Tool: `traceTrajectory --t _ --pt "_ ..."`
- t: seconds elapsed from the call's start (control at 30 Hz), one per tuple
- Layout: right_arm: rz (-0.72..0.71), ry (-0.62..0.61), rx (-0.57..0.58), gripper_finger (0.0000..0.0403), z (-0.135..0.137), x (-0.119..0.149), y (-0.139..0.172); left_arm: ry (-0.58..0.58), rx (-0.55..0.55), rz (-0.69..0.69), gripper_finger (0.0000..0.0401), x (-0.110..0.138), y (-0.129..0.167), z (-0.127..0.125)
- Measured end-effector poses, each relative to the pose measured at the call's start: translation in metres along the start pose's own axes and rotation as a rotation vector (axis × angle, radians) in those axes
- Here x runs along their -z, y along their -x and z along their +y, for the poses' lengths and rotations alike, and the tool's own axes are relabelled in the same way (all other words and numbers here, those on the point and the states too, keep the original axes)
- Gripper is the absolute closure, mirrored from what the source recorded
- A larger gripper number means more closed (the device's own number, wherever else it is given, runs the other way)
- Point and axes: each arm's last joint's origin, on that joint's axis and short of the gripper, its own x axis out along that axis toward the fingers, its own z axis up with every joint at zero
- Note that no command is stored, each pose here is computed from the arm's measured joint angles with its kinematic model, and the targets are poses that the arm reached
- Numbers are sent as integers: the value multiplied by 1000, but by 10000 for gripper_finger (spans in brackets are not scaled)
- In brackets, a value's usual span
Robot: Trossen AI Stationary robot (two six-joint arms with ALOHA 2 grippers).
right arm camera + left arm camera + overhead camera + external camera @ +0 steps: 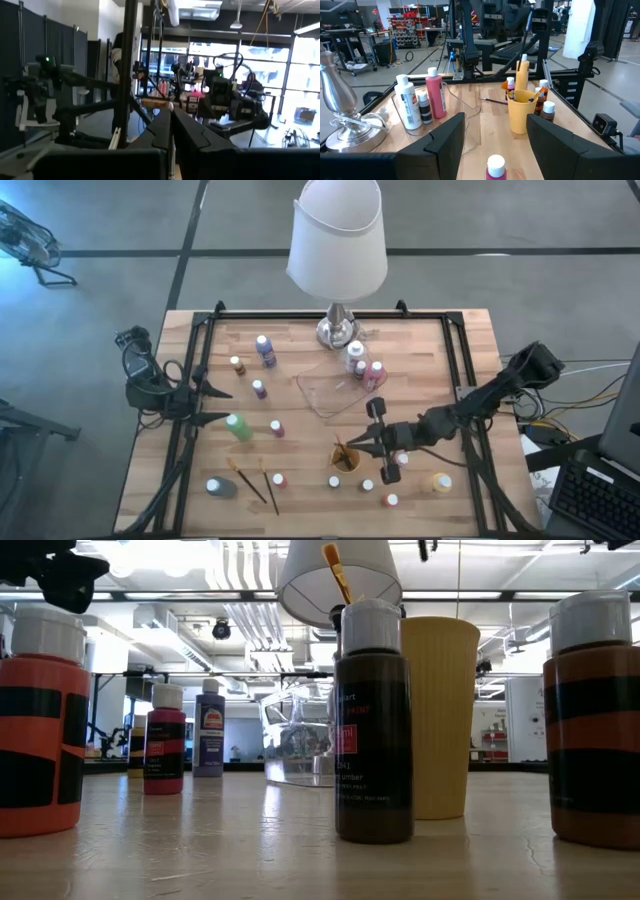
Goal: Pick & Place Paint Supplies
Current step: Put the black paint brush into the yellow cup
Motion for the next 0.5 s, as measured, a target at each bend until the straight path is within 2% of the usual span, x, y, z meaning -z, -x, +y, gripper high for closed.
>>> traceTrajectory --t 0.5 --pt "45 -73 1 394 9 46 -12 0 0 0 183 0 0 0"
